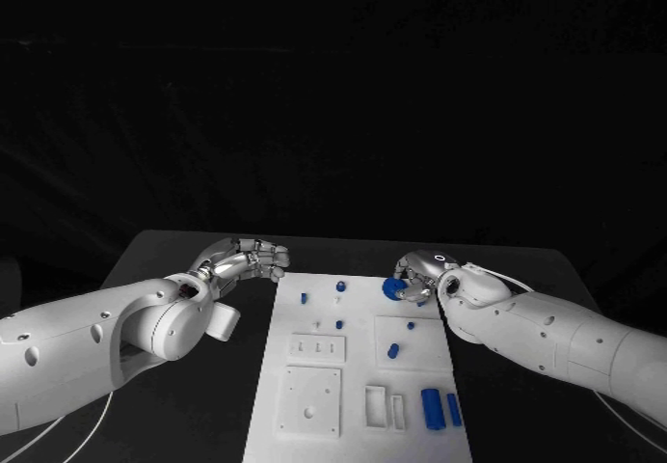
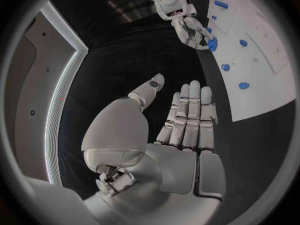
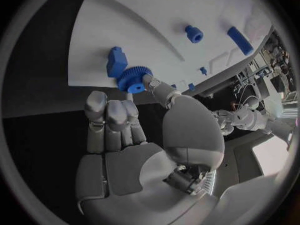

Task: Assemble the parts on the task board

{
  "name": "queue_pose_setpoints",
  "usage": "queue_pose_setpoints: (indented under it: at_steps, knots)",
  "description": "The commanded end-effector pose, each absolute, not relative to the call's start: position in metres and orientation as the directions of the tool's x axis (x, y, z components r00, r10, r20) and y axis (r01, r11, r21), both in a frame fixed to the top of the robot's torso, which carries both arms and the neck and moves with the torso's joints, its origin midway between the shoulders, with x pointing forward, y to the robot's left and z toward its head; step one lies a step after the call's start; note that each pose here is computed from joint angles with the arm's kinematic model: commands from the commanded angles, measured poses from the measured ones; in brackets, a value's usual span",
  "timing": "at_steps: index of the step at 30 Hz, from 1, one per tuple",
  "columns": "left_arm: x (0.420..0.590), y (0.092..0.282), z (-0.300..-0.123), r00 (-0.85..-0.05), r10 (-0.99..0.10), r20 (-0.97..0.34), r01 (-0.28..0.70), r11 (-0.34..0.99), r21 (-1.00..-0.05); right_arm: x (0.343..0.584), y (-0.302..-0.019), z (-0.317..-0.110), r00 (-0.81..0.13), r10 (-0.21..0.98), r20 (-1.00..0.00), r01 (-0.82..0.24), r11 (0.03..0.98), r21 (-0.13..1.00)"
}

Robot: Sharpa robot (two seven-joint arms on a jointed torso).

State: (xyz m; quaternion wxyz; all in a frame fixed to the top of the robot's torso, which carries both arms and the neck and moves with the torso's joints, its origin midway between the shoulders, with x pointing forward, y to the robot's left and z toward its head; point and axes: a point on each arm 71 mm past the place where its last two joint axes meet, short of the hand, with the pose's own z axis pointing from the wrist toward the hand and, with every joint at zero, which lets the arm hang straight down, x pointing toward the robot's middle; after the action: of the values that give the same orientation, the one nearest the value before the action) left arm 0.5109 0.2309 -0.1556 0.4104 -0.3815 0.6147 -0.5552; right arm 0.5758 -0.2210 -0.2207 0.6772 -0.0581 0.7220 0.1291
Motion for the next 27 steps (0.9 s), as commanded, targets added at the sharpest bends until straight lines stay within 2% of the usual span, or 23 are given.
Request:
queue_pose_setpoints:
  at_steps: [1,10,19,27]
  knots:
    - [0.511,0.229,-0.154,-0.387,-0.919,-0.078,-0.007,0.088,-0.996,0.570,-0.219,-0.237,-0.110,-0.012,-0.994,-0.271,0.962,0.018]
    - [0.511,0.229,-0.154,-0.387,-0.919,-0.078,-0.007,0.088,-0.996,0.569,-0.219,-0.239,-0.134,0.007,-0.991,-0.268,0.962,0.043]
    - [0.510,0.230,-0.154,-0.384,-0.920,-0.079,-0.006,0.088,-0.996,0.561,-0.209,-0.225,-0.017,0.069,-0.997,-0.290,0.954,0.071]
    - [0.511,0.231,-0.154,-0.381,-0.921,-0.081,-0.004,0.089,-0.996,0.556,-0.186,-0.196,0.078,0.103,-0.992,-0.333,0.940,0.071]
